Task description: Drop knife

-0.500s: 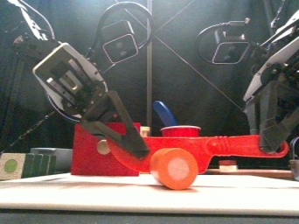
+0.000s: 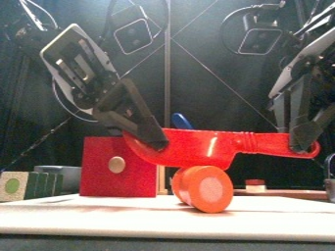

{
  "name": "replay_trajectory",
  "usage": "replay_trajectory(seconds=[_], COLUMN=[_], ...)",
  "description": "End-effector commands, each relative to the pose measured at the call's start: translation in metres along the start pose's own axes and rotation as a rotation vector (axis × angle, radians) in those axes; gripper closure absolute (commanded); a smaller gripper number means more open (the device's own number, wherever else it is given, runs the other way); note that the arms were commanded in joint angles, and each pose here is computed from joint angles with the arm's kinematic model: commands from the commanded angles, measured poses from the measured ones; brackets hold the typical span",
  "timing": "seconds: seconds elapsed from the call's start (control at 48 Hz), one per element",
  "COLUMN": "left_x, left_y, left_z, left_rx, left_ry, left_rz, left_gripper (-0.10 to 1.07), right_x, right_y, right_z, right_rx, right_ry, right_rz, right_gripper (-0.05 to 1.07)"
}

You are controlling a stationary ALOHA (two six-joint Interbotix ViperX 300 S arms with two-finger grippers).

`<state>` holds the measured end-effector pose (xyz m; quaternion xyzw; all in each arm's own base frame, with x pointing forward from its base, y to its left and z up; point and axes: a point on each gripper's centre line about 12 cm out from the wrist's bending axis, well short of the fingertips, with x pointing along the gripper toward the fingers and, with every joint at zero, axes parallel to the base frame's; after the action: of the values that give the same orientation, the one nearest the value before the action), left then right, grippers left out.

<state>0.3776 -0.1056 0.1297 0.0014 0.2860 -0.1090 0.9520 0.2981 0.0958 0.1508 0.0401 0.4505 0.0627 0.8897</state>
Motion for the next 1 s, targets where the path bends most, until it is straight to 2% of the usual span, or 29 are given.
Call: replay_trajectory(seconds=[0.0,0.083,0.25,0.417,0.5,0.562,0.708,0.854,0.979], left_x=[-0.010,-0.015,-0.021,-0.019,-0.019,-0.022,-0.030,-0.042,-0.049], left_y=[-0.004,-0.001,0.019,0.037,0.044,0.048,0.055,0.063,0.064], left_z=[0.021,0.033,0.056,0.074,0.083,0.093,0.101,0.097,0.091], left_rx=[0.025,0.049,0.096,0.151,0.164,0.173,0.172,0.150,0.142], left_ry=[-0.070,-0.106,-0.170,-0.231,-0.284,-0.355,-0.468,-0.522,-0.522], left_rz=[-0.013,-0.012,0.024,0.060,0.078,0.090,0.112,0.138,0.146], left_gripper=[0.72,0.72,0.66,0.46,0.34,0.24,0.08,0.04,0.04], right_x=[-0.013,-0.023,-0.051,-0.080,-0.094,-0.106,-0.123,-0.125,-0.124], right_y=[0.000,-0.001,-0.004,-0.002,0.001,0.003,0.004,0.002,-0.001], right_z=[0.010,0.012,0.015,0.013,0.011,0.011,0.009,0.000,-0.013], right_rx=[-0.005,-0.002,0.032,0.137,0.228,0.330,0.600,0.796,0.974], right_ry=[-0.036,-0.044,-0.048,-0.031,-0.012,-0.012,-0.014,0.008,0.061], right_rz=[0.001,-0.006,-0.018,0.013,0.058,0.111,0.210,0.218,0.194], right_gripper=[0.76,0.76,0.76,0.76,0.76,0.76,0.76,0.76,0.76])
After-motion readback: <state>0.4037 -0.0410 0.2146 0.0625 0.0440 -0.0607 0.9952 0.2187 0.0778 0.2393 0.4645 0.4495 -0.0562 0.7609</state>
